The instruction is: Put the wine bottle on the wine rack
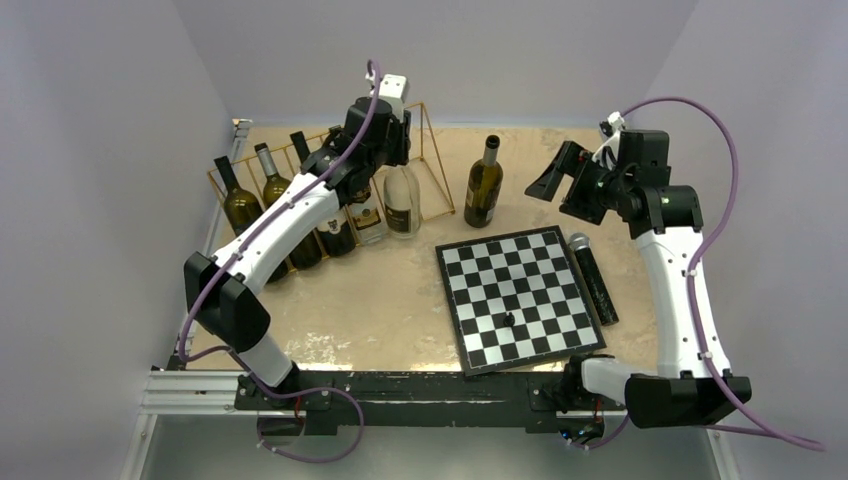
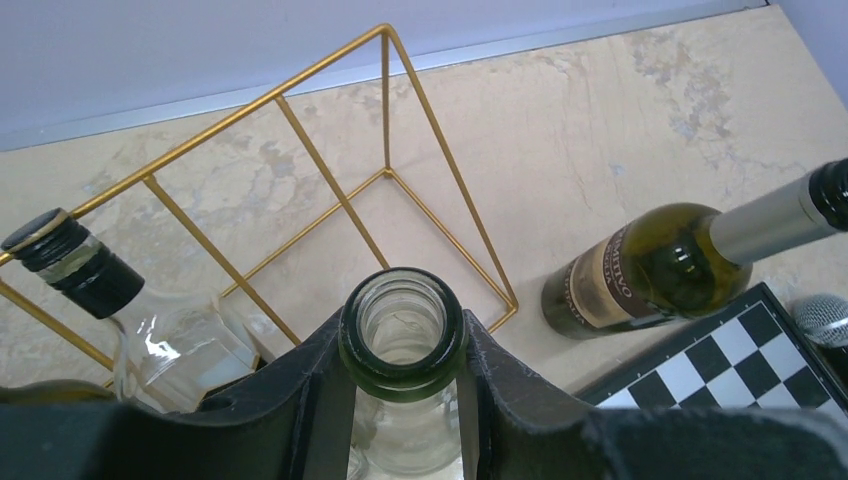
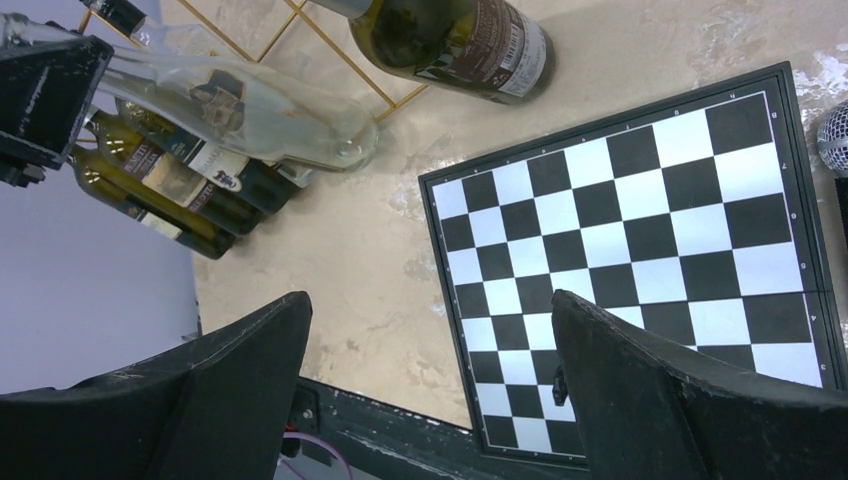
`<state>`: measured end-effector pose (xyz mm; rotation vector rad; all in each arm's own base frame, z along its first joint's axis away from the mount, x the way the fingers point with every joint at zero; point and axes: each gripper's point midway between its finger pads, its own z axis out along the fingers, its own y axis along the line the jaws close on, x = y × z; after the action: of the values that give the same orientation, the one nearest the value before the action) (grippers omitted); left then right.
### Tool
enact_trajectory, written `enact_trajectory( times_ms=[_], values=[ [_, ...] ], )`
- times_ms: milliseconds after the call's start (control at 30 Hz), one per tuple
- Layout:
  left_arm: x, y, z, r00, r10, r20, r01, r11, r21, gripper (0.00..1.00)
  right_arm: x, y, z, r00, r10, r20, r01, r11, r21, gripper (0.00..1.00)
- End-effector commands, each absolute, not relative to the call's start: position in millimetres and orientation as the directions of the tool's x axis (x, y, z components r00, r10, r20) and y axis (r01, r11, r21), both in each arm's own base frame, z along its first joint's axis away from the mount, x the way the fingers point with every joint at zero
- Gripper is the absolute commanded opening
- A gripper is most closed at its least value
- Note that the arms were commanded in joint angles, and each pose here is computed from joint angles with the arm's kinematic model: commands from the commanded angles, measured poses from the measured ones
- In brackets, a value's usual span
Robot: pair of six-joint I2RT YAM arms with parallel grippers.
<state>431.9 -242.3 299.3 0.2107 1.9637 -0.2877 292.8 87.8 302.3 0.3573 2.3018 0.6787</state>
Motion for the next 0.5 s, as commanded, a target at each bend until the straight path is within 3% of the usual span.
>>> enact_trajectory(
  times_ms=[0,467],
  values=[
    [449.7,-233.0,396.7,-0.177,-0.178,-0.968,0.225,0.950,-0.216,0.00,289.0,90.4,314.9,-0.689,0.436,-0.578,0.026,0.813,0.582,0.95],
    [482.2,-216.3,365.7,-0.278,-0.258,-0.925,0.183,0.932,-0.314,0.00,285.1,87.9,315.7,-0.684,0.433,-0.587,0.029,0.820,0.571,0.95]
  ],
)
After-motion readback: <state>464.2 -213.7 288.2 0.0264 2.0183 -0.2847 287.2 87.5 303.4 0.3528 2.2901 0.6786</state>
